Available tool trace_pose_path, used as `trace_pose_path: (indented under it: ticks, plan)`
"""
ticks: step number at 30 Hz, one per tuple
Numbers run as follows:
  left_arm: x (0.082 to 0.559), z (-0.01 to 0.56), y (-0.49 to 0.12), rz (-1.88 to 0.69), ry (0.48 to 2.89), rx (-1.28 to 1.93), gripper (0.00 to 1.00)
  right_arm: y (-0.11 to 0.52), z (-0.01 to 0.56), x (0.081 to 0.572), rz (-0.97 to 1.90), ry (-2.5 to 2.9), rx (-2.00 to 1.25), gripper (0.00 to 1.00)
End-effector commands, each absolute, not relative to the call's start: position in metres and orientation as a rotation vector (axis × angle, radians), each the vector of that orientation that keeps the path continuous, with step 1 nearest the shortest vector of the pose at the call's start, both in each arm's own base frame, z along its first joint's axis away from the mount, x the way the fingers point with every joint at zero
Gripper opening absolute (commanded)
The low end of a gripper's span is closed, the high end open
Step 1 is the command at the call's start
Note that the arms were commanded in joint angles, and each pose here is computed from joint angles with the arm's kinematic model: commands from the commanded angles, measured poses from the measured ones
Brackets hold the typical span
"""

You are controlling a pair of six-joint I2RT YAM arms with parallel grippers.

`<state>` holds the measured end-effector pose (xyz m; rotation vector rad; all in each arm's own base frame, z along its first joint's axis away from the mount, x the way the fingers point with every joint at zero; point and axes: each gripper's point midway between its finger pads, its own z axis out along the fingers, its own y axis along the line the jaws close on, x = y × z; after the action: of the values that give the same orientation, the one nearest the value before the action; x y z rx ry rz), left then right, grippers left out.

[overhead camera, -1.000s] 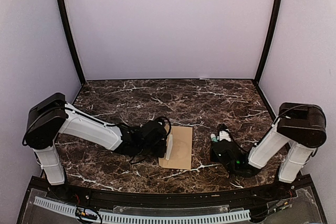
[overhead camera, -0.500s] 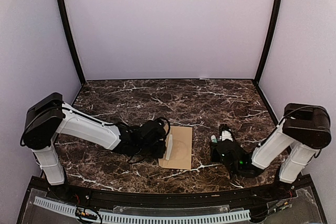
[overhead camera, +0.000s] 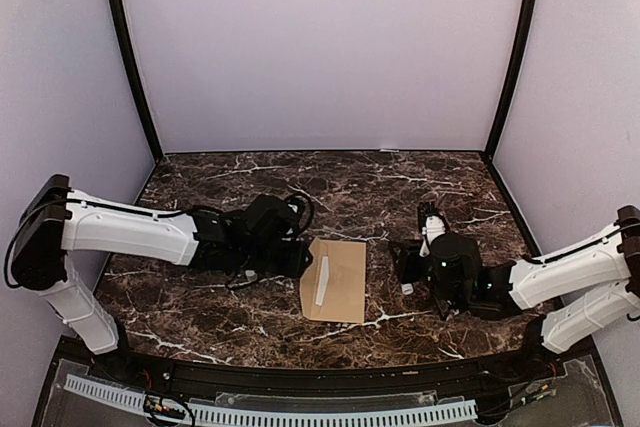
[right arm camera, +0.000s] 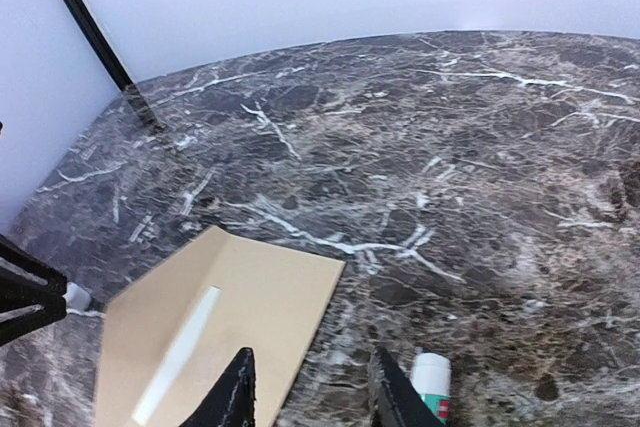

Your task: Place the letter into the envelope and seal it

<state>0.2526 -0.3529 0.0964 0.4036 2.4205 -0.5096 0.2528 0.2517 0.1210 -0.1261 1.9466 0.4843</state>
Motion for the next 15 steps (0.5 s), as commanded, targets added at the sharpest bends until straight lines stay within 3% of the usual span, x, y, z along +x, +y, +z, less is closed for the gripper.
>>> trace_pose_path:
  ticks: [1, 6, 12, 15]
  plan:
    - [0.263, 0.147, -0.320, -0.534, 2.348, 0.359, 0.33, 0.284, 0.136, 0.246, 0.587, 1.959, -0.290, 0.32]
    - [0.271, 0.123, -0.277, -0.519, 2.395, 0.283, 0.22, 0.319, 0.130, 0.242, 0.684, 1.988, -0.411, 0.17]
    - [0.270, 0.096, -0.289, -0.592, 2.414, 0.352, 0.14, 0.343, 0.100, 0.248, 0.694, 2.045, -0.497, 0.00]
    - [0.273, 0.078, -0.296, -0.586, 2.454, 0.363, 0.12, 0.351, 0.083, 0.250, 0.710, 2.076, -0.526, 0.00]
